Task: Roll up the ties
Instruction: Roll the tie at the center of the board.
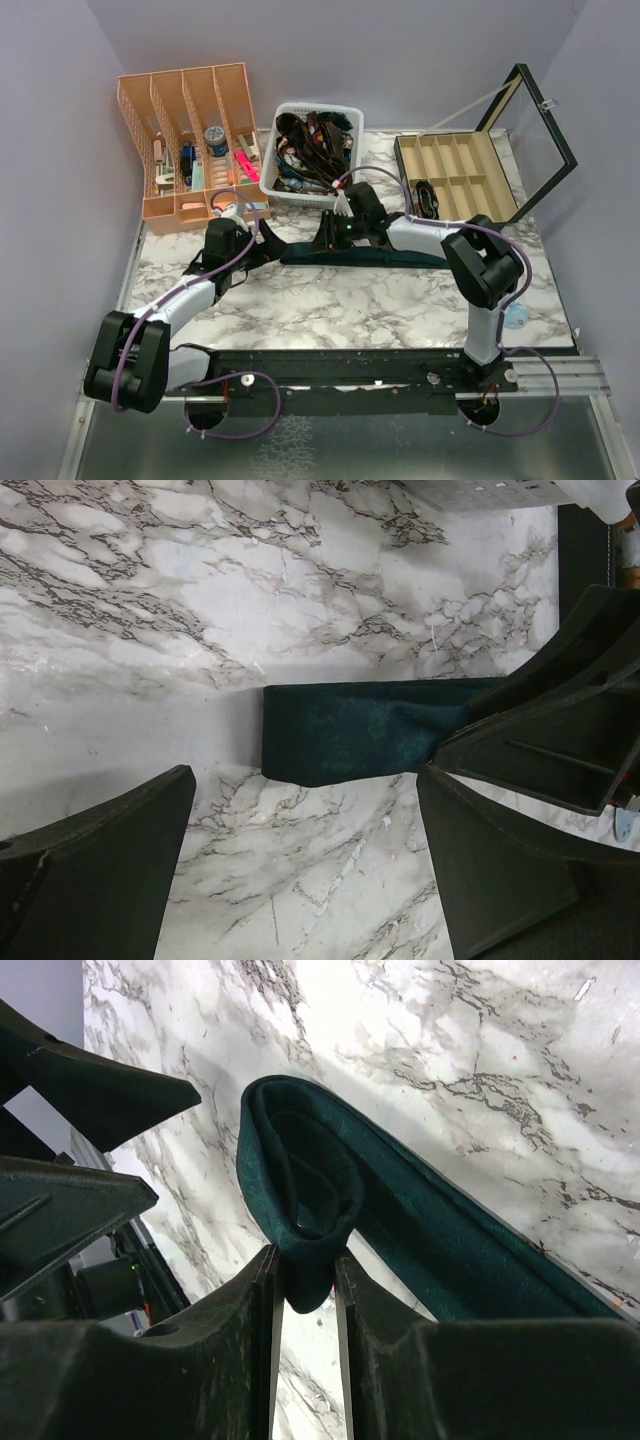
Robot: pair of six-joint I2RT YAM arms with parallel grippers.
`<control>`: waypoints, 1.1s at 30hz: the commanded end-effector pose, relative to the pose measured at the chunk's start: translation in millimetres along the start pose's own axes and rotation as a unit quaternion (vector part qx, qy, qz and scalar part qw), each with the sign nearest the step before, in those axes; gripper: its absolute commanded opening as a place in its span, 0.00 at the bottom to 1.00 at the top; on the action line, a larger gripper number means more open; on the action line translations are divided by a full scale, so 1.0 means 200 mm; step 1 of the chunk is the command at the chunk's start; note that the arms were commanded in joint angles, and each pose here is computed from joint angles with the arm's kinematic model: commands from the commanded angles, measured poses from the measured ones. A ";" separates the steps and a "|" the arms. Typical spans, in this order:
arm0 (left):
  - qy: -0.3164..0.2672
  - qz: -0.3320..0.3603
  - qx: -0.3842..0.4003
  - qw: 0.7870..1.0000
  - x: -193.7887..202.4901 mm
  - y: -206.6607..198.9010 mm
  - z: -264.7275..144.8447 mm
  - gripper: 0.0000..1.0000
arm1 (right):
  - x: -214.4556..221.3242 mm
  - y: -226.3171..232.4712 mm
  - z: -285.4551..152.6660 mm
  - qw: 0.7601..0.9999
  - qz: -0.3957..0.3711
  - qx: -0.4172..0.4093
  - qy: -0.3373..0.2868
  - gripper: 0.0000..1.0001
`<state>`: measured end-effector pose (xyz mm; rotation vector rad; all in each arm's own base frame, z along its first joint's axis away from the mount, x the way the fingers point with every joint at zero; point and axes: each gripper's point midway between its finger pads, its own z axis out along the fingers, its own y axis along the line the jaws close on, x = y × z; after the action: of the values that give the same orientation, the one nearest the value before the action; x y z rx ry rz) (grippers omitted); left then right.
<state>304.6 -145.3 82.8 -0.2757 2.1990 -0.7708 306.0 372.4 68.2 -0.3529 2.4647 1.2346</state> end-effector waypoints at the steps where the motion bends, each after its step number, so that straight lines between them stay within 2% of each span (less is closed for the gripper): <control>1: 0.003 -0.001 0.016 1.000 0.00 -0.02 0.00 0.92 | 0.00 -0.03 0.02 1.000 -0.021 0.015 0.005 0.31; 10: 0.012 -0.006 0.032 0.999 0.04 -0.03 0.02 0.90 | 0.04 -0.14 0.06 0.999 -0.026 0.040 0.002 0.31; 14: 0.014 -0.016 0.018 1.000 0.05 0.00 0.03 0.89 | 0.05 -0.20 0.05 0.997 -0.031 0.065 -0.006 0.34; 16: 0.005 -0.019 0.015 1.000 0.03 0.00 0.02 0.89 | 0.03 -0.20 0.03 0.996 -0.043 0.073 -0.010 0.39; 19: -0.010 -0.020 0.001 1.000 0.00 0.01 0.00 0.89 | -0.03 -0.19 -0.03 0.992 -0.072 0.095 -0.030 0.53; 24: -0.038 -0.022 -0.046 0.998 -0.07 0.07 -0.05 0.89 | -0.15 -0.11 -0.13 0.979 -0.168 0.099 -0.050 0.72; 28: -0.060 -0.035 -0.076 0.995 -0.10 0.13 -0.11 0.90 | -0.20 -0.02 -0.15 0.956 -0.279 0.057 -0.062 0.81; 29: -0.064 -0.040 -0.081 0.994 -0.10 0.15 -0.12 0.91 | -0.21 0.02 -0.16 0.943 -0.323 0.039 -0.070 0.84; 30: -0.069 -0.044 -0.084 0.993 -0.11 0.16 -0.13 0.91 | -0.21 0.05 -0.16 0.925 -0.372 0.017 -0.080 0.95; 31: -0.072 -0.049 -0.087 0.992 -0.11 0.17 -0.14 0.91 | -0.20 0.10 -0.16 0.904 -0.418 -0.008 -0.091 0.99; 33: -0.074 -0.059 -0.092 0.991 -0.11 0.21 -0.16 0.92 | -0.15 0.16 -0.15 0.862 -0.496 -0.035 -0.104 1.00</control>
<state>306.2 -111.0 99.8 -0.4354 2.1157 -0.6584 334.2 348.6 96.3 -0.8703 2.0532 0.8592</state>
